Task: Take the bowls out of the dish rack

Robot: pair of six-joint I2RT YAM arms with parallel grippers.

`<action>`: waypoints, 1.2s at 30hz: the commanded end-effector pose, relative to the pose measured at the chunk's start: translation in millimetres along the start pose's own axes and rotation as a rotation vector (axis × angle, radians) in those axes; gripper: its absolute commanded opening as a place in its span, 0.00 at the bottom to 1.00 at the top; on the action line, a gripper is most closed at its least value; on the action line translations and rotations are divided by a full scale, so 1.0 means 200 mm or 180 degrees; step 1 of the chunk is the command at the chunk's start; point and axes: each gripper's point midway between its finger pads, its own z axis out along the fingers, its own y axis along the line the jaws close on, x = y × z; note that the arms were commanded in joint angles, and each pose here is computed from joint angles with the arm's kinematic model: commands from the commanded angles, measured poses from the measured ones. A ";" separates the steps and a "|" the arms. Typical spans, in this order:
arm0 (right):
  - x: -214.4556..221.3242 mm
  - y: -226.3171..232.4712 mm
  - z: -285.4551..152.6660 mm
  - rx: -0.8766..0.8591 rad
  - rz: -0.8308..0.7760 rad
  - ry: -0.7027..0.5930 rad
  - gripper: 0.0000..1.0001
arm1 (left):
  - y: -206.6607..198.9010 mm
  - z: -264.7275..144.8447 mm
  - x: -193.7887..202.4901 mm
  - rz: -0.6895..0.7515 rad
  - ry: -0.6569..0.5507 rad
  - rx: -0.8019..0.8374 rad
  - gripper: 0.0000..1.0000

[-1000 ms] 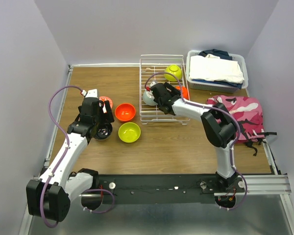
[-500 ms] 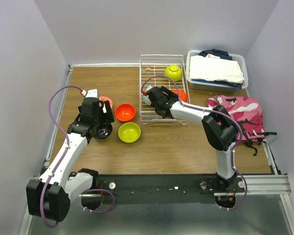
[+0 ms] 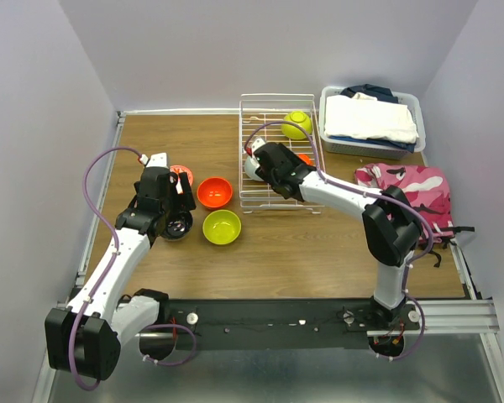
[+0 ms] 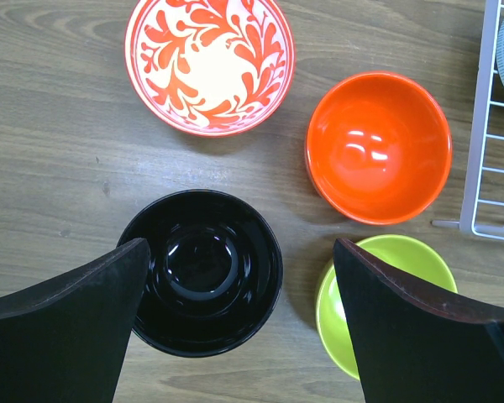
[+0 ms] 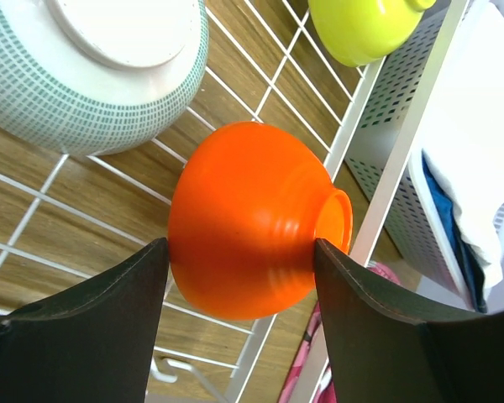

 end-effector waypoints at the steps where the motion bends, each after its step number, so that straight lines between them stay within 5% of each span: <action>1: -0.11 -0.06 -0.06 -0.0007 0.0366 -0.0234 0.39 | 0.00 0.00 0.01 0.0046 0.0015 0.0001 0.99; 15: -0.17 -0.35 -0.18 -0.0075 0.1519 -0.0529 0.38 | -0.07 0.00 0.01 0.0081 0.0008 0.0281 0.99; 36: -0.35 -0.43 -0.53 -0.1064 0.3003 -0.1568 0.38 | -0.65 -0.16 -0.25 -0.0325 -0.0522 0.2041 0.99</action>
